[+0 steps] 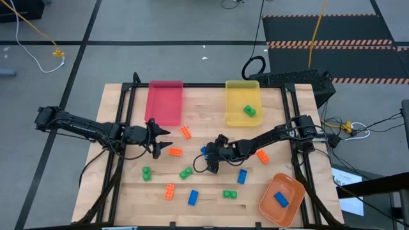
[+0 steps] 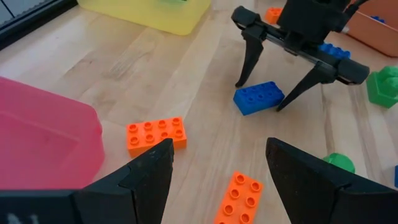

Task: Sort & place blocks by color
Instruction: Put the center blue game piece into the orange bin

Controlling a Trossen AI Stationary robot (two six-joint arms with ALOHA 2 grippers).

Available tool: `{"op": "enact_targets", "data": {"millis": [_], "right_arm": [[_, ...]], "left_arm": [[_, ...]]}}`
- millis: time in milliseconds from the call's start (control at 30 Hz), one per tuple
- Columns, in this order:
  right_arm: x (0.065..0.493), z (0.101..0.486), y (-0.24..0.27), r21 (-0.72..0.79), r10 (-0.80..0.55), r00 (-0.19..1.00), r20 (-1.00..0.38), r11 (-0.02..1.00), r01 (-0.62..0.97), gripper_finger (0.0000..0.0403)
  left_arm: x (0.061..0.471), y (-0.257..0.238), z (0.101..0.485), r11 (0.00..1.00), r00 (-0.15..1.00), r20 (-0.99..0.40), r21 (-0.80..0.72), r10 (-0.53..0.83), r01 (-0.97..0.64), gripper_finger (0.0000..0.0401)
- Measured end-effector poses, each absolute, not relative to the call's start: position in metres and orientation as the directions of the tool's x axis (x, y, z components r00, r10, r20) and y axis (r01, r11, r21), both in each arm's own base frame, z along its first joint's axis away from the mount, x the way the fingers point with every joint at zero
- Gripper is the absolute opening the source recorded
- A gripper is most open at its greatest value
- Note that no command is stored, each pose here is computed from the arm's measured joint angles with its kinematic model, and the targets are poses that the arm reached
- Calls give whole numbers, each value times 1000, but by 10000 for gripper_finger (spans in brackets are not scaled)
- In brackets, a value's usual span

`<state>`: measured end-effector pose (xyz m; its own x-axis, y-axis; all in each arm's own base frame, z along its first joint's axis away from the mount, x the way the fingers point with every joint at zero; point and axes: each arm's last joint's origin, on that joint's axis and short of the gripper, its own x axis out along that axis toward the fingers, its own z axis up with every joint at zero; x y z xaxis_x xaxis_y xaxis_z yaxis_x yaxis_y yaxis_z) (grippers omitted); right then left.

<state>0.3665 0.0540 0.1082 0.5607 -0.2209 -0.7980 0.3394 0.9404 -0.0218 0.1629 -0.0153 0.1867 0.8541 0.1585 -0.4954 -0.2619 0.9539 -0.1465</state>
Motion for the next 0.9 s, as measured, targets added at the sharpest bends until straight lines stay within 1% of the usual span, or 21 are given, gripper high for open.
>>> {"op": "enact_targets", "data": {"millis": [133,267,367,500,567,700,833,900], "right_arm": [[365,107,53,-51,-240,539,-807,938,342,279],[365,106,54,-55,-216,540,-814,953,298,252],[364,107,54,-62,-192,535,-823,966,252,209],[358,115,58,-97,-193,523,-830,974,206,125],[355,120,58,-111,-196,507,-839,975,193,123],[339,135,55,-131,-208,432,-878,971,201,123],[317,165,55,-121,-214,374,-903,959,258,123],[304,182,59,-105,-194,365,-911,963,250,123]], "left_arm": [[163,-15,187,954,854,-495,-146,159,-262,255],[163,-15,187,954,854,-496,-146,160,-263,255],[163,-15,187,954,853,-497,-145,160,-263,255],[163,-15,187,954,855,-488,-129,177,-271,255],[164,-14,188,952,859,-474,-120,195,-283,255],[164,-14,189,957,861,-468,-98,199,-274,255],[164,-14,189,957,861,-469,-96,199,-273,255],[164,-14,189,958,861,-468,-93,199,-272,255]]}}
